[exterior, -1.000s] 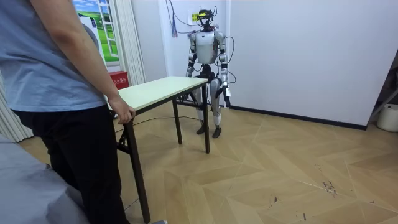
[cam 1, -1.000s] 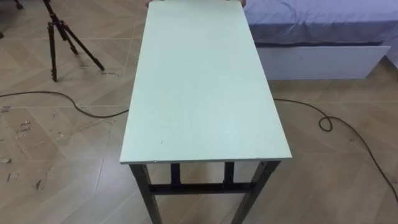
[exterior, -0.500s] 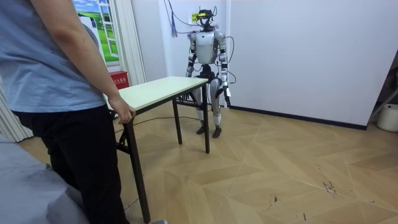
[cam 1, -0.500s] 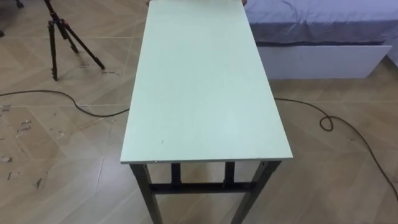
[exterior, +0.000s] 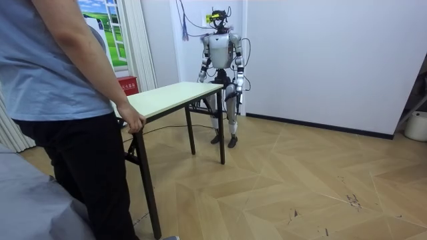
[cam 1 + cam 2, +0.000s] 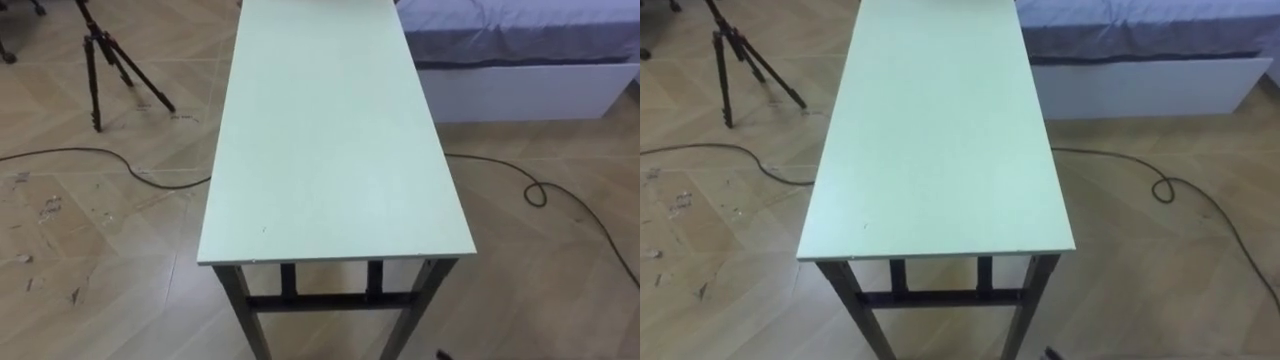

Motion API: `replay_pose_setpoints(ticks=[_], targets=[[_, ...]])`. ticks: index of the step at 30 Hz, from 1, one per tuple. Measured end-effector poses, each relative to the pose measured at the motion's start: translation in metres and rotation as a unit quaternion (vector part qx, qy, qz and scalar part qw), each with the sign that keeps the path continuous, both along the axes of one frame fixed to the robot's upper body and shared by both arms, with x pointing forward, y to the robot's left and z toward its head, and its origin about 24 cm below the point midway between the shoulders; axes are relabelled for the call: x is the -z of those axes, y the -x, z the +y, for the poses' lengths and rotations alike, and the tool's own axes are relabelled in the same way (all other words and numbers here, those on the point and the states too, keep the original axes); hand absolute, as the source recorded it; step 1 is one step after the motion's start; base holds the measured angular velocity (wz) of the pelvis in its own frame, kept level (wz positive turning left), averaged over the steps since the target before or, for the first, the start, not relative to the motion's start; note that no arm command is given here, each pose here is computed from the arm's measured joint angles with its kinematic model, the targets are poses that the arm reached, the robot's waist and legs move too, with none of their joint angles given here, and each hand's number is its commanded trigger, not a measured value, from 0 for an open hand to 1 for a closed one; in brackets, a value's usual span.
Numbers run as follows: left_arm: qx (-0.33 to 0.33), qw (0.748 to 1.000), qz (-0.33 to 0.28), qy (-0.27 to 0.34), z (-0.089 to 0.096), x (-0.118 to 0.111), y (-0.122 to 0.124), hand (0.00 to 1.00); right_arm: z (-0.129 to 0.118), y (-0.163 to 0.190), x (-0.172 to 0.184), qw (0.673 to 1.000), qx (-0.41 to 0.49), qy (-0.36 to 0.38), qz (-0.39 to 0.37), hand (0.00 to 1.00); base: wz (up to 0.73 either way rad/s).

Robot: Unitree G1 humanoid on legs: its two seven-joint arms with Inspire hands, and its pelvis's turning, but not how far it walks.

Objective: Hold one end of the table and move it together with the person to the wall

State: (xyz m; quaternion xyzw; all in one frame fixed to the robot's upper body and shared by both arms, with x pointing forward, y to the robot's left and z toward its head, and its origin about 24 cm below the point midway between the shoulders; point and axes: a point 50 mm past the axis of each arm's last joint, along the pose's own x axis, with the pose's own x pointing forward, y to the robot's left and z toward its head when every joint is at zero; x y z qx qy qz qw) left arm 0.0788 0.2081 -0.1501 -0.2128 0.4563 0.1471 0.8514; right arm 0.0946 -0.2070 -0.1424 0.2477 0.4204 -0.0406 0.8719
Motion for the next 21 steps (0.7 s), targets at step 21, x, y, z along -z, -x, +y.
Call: replay_pose_setpoints(ticks=[21], targets=[[-0.029, 0.93, -0.242, 0.275, -0.069, -0.076, -0.064, 0.0, 0.065, -0.045, -0.064, 0.947, -0.001, -0.247, -0.205, 0.0, 0.0]])
